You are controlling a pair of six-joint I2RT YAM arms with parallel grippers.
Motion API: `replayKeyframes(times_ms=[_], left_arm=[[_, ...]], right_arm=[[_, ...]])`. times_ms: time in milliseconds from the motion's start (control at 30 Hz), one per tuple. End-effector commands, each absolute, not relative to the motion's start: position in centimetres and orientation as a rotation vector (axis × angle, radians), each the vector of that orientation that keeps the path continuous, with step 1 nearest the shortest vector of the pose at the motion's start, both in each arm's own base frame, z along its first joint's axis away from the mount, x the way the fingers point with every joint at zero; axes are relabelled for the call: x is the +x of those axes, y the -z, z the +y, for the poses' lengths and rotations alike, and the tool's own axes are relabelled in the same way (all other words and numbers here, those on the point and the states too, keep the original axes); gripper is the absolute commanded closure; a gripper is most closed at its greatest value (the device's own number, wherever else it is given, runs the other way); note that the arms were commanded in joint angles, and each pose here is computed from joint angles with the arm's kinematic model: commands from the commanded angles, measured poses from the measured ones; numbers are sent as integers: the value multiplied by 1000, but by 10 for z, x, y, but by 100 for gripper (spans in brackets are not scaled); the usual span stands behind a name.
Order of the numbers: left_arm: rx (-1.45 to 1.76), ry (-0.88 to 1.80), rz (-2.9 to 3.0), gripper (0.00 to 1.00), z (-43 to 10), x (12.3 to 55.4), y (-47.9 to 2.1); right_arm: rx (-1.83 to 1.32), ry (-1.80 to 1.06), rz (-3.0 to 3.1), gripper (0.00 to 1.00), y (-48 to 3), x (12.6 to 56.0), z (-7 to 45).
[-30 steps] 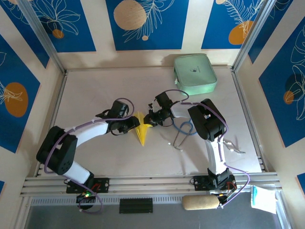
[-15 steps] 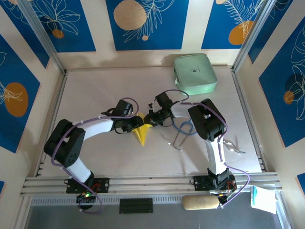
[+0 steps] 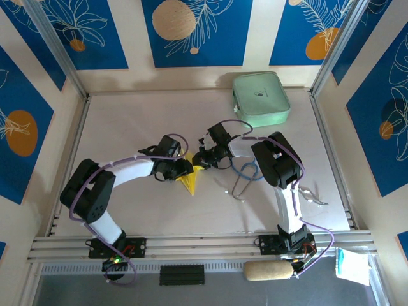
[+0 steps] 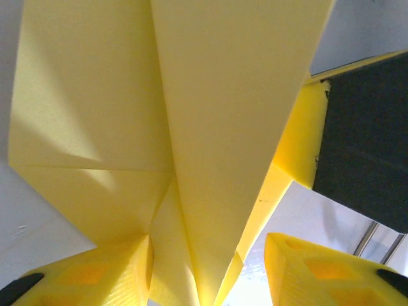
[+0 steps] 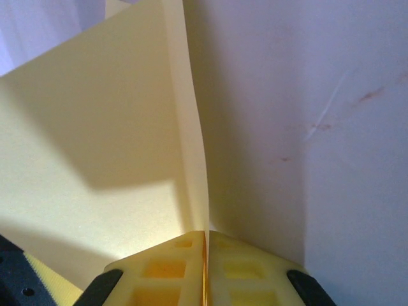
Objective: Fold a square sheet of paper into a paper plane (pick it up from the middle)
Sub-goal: Move the paper plane to the top-center of the table.
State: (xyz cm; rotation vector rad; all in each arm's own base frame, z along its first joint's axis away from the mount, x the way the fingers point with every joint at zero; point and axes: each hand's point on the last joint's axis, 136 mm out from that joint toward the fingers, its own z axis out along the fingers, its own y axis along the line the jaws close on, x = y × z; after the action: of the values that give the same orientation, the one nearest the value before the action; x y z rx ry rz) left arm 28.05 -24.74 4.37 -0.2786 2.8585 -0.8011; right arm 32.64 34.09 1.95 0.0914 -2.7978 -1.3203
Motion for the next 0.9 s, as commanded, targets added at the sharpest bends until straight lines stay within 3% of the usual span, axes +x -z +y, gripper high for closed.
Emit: replayKeyframes(times_ms=[0, 567, 867], left_arm=[[-254, 792, 2872, 51, -252, 280, -46], [-242, 789, 2906, 51, -258, 256, -52], [-259, 747, 2886, 58, -257, 251, -57]], right_arm=[[2, 1212, -2776, 89, 3, 320, 330], [-9, 1206, -2777, 90, 5, 321, 329], [-16, 1199, -2775, 90, 6, 320, 328]])
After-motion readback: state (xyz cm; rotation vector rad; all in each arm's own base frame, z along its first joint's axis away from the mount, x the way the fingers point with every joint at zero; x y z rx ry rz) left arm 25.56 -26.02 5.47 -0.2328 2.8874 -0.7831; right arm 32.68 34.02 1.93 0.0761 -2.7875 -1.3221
